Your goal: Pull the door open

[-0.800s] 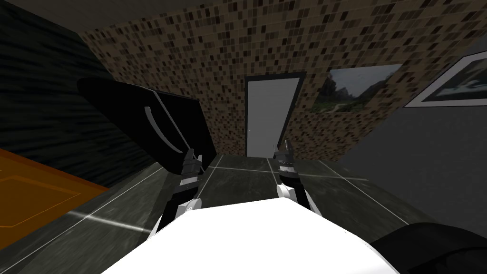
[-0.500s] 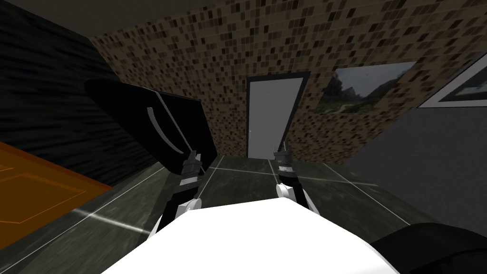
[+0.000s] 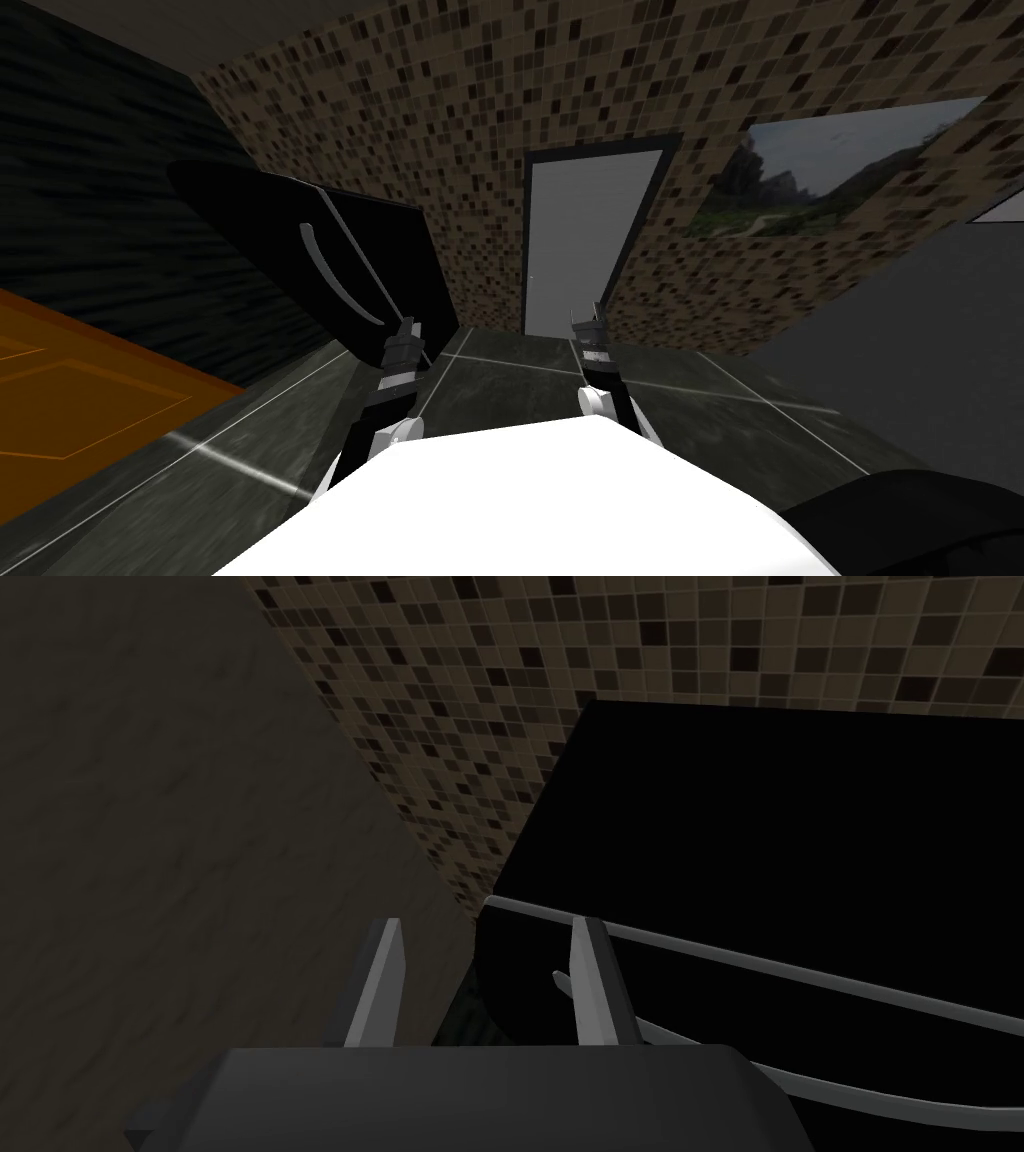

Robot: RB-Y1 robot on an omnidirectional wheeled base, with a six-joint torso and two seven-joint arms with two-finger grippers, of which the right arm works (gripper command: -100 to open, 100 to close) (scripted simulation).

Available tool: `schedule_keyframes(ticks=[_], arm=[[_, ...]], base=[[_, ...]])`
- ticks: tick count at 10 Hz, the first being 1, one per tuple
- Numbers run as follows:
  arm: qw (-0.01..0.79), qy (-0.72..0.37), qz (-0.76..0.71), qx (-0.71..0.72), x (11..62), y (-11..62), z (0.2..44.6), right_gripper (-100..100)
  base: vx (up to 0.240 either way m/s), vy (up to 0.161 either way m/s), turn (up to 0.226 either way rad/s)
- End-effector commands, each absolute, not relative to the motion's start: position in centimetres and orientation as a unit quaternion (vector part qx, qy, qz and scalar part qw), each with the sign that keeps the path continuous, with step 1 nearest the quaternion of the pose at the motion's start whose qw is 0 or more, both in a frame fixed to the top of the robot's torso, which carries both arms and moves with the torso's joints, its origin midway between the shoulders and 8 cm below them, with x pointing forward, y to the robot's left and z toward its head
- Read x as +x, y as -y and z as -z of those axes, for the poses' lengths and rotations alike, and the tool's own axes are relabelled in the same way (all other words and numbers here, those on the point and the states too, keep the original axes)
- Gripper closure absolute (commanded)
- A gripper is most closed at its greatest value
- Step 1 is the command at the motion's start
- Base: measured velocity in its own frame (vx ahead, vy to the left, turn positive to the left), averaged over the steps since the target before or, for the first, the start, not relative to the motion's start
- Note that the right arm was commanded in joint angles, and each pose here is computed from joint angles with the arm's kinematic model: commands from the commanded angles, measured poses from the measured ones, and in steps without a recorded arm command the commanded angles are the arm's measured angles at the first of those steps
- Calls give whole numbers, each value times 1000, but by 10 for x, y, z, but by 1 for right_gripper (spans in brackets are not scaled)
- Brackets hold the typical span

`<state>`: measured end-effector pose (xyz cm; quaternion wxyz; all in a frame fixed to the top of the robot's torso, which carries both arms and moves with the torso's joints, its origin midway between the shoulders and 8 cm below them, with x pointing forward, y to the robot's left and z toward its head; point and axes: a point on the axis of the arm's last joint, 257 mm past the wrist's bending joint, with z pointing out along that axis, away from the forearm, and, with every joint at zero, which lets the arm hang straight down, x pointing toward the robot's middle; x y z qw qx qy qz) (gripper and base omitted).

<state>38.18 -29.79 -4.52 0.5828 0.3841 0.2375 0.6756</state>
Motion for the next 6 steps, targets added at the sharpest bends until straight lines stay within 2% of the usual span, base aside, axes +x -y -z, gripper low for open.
schedule_keyframes(ticks=[1,6], arm=[[570,-232,-683,395,386,300,55,-100],[531,-214,-700,426,398,309,82,-100]], base=[[113,-6,57],[89,-8,57]])
